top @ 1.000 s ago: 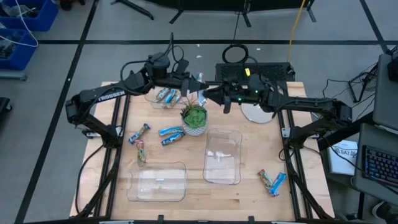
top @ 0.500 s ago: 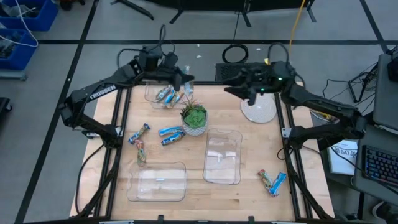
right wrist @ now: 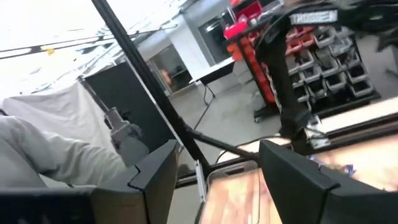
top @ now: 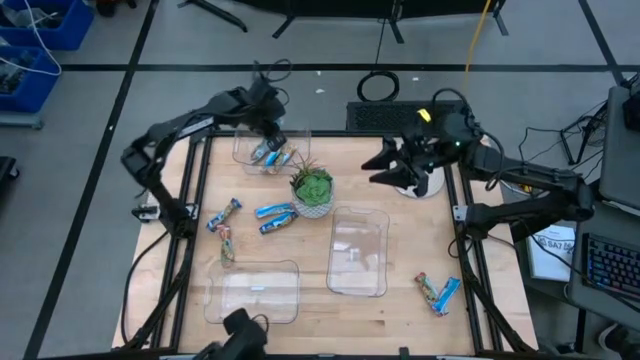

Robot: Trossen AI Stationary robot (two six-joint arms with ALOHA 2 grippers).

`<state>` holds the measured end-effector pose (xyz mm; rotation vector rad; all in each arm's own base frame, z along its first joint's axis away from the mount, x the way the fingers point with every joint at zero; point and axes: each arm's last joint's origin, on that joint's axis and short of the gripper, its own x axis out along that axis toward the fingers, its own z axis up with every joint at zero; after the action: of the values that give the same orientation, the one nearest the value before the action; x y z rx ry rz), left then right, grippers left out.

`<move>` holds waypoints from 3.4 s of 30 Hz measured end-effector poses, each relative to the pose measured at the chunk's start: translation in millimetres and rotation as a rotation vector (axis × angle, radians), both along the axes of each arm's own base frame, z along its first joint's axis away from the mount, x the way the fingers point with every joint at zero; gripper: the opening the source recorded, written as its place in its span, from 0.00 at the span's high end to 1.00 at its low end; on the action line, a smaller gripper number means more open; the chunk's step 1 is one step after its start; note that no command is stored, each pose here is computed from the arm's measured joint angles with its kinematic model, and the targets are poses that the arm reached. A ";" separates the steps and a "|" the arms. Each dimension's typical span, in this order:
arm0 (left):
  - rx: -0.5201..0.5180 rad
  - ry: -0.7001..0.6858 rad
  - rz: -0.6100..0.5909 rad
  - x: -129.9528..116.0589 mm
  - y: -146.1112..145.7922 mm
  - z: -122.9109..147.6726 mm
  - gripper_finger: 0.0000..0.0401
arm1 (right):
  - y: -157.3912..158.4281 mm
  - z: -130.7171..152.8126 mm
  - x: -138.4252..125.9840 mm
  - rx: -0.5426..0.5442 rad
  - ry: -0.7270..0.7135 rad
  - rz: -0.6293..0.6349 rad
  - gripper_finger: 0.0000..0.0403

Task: Pick and place Granola Bars by type
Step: Put the yellow granola bar into the top transparent bin, then put the top left blue granola bar into the middle transparent bin

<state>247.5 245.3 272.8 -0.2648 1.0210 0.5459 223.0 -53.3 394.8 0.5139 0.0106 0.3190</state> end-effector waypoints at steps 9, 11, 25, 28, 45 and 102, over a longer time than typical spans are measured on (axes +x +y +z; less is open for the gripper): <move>-0.103 0.256 0.027 4.1 29.6 -73.7 0.94 | 18.6 -15.1 4.7 0.049 0.160 0.023 0.47; -0.122 0.294 0.060 0.6 33.5 -81.9 0.89 | 23.1 -17.3 5.4 0.051 0.181 0.041 0.47; -0.211 0.320 0.161 -20.4 -23.9 -15.2 0.38 | 30.7 -17.4 6.3 -0.047 0.150 0.059 0.47; -0.245 0.359 0.245 -27.8 -55.9 6.3 0.34 | 31.4 -20.3 5.7 -0.072 0.168 0.087 0.47; -0.416 0.615 0.454 -65.6 -172.4 -11.5 0.39 | 34.2 -31.7 2.3 -0.106 0.258 0.192 0.47; -0.107 -0.456 -0.064 20.7 -180.6 133.3 0.96 | 23.2 -0.5 21.6 -0.160 -0.097 -0.261 0.46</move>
<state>268.2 64.7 406.1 -0.4283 0.6134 0.3503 244.6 -30.1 394.3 0.3353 -0.1229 0.0862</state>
